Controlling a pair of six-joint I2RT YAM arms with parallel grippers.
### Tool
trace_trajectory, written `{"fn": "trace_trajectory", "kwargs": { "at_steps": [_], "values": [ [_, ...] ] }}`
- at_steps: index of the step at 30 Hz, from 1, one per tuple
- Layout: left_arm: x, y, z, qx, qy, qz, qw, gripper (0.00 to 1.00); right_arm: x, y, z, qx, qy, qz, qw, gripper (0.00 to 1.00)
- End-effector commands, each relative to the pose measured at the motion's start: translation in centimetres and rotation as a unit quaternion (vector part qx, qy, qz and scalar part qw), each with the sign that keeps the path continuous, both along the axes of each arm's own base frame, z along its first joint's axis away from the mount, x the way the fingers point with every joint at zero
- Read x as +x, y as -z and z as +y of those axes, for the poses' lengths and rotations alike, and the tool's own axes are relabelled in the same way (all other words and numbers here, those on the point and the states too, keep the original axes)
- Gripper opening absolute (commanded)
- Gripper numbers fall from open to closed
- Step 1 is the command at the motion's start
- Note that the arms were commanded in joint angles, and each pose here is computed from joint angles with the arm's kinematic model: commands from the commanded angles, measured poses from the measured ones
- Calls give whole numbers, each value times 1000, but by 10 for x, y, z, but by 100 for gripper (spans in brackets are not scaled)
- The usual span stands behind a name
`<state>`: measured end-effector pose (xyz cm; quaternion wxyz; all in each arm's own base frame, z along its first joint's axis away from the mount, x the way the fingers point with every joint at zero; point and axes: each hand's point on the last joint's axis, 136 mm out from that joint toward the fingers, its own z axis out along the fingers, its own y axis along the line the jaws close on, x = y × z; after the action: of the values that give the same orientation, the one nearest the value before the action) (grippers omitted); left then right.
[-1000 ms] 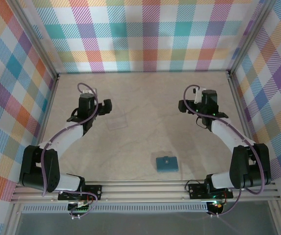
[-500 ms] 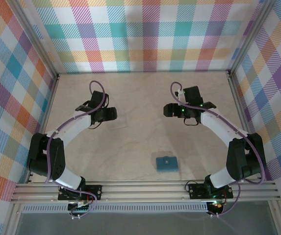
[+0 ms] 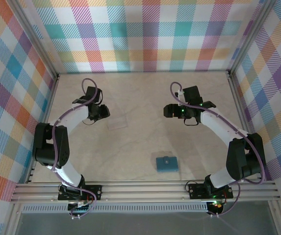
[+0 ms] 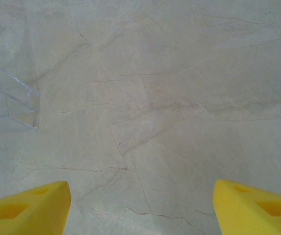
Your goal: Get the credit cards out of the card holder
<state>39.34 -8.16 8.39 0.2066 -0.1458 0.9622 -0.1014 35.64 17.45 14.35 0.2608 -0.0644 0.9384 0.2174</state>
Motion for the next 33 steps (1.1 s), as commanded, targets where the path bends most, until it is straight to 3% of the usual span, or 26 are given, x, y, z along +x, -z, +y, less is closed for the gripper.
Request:
{"fn": "trace_trajectory", "kwargs": {
  "at_steps": [1,19,25,33],
  "values": [
    [4,0,-2,-10,9,7,1000,34,2,-7,4,1,4,1,1000,77],
    [12,14,-8,-10,38,27,999,3,-1,-7,5,-4,2,1,1000,77],
    [24,3,-24,32,76,31,996,0,1,-6,7,-8,3,4,1000,77],
    [50,-9,-73,89,124,35,988,0,3,-3,2,-19,21,13,1000,77]
  ]
}}
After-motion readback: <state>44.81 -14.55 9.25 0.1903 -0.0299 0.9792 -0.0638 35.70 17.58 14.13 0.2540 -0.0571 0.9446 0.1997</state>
